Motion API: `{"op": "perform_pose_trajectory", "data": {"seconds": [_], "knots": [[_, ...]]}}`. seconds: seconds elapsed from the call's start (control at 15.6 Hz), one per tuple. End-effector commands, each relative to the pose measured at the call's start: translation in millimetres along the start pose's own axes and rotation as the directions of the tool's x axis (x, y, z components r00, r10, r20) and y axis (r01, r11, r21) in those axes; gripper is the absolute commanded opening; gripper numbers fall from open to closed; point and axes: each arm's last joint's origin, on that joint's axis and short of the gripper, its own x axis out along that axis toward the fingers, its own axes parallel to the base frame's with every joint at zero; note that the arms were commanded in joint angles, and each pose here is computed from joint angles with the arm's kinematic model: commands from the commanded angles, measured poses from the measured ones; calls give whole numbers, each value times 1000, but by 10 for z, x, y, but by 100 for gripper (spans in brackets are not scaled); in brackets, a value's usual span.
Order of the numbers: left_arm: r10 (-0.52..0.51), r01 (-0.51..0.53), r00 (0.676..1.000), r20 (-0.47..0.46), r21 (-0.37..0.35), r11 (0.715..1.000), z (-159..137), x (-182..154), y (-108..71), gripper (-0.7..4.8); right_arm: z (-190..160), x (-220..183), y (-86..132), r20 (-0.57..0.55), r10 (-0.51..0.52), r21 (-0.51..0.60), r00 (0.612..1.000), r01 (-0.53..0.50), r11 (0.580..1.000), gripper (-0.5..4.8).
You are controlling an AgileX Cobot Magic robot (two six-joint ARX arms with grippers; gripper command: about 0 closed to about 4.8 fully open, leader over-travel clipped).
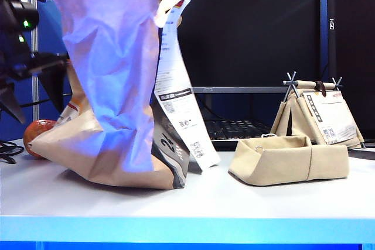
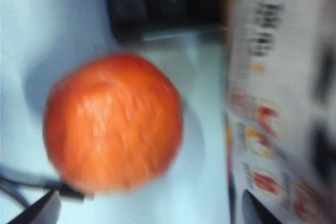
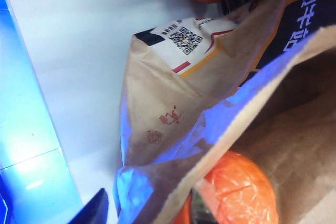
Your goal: Open the paper bag and put two oranges into the paper bag.
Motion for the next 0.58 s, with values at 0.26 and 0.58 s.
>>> {"op": "perform_pose_trajectory", "data": {"seconds": [0.26, 0.58], "knots": [[-8, 7, 1000, -17, -29, 1000, 19, 169, 47, 479, 14, -20, -36, 18, 6, 24, 1000, -6, 1000, 202], [-8, 8, 1000, -20, -30, 1000, 32, 270, 77, 416, 14, -18, -44, 19, 5, 26, 1000, -6, 1000, 202]]}}
